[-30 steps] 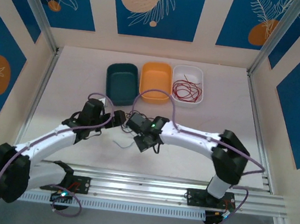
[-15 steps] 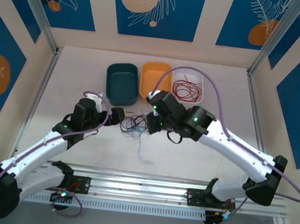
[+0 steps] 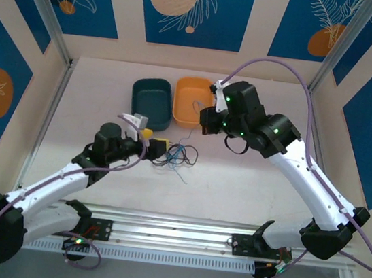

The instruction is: Untangle the cables

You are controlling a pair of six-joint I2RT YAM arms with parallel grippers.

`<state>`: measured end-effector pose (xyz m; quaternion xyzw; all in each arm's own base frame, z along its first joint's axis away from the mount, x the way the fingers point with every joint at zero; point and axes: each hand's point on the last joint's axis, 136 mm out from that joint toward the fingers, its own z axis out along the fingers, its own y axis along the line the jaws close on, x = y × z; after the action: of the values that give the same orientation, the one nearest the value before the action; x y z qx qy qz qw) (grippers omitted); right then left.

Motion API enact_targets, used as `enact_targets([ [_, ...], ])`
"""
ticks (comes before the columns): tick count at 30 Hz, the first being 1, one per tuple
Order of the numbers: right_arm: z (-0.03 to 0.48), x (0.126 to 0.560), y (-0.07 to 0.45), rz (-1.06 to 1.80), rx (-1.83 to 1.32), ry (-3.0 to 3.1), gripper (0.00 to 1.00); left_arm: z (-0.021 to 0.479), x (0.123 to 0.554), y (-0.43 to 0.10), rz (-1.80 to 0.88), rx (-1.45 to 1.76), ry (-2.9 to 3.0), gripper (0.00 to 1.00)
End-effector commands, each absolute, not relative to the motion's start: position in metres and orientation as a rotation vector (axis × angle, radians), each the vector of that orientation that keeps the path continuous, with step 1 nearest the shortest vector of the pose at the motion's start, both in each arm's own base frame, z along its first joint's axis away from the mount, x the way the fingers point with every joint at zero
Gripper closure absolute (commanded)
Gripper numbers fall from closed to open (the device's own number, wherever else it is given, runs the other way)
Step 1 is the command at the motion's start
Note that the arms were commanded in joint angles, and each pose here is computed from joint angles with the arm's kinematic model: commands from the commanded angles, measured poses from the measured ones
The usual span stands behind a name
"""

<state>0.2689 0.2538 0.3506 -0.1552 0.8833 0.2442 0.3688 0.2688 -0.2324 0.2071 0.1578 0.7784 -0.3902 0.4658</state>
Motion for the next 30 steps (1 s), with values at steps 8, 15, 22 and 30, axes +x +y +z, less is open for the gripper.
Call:
enact_targets([
  [8, 0.401, 0.273, 0.256, 0.793, -0.387, 2.138, 1.00, 0.195, 0.274, -0.295, -0.913, 0.675, 1.819, 0.21],
  [15, 0.415, 0.281, 0.254, 0.779, -0.378, 2.111, 1.00, 0.175, 0.264, -0.325, -1.010, 0.764, 1.813, 0.30],
  [22, 0.422, 0.288, 0.255, 0.820, -0.350, 2.089, 1.00, 0.145, 0.268, -0.334, -0.993, 0.757, 1.870, 0.43],
  [30, 0.452, 0.288, 0.235, 0.761, -0.327, 2.024, 1.00, 0.113, 0.282, -0.322, -0.906, 0.643, 1.984, 0.83],
])
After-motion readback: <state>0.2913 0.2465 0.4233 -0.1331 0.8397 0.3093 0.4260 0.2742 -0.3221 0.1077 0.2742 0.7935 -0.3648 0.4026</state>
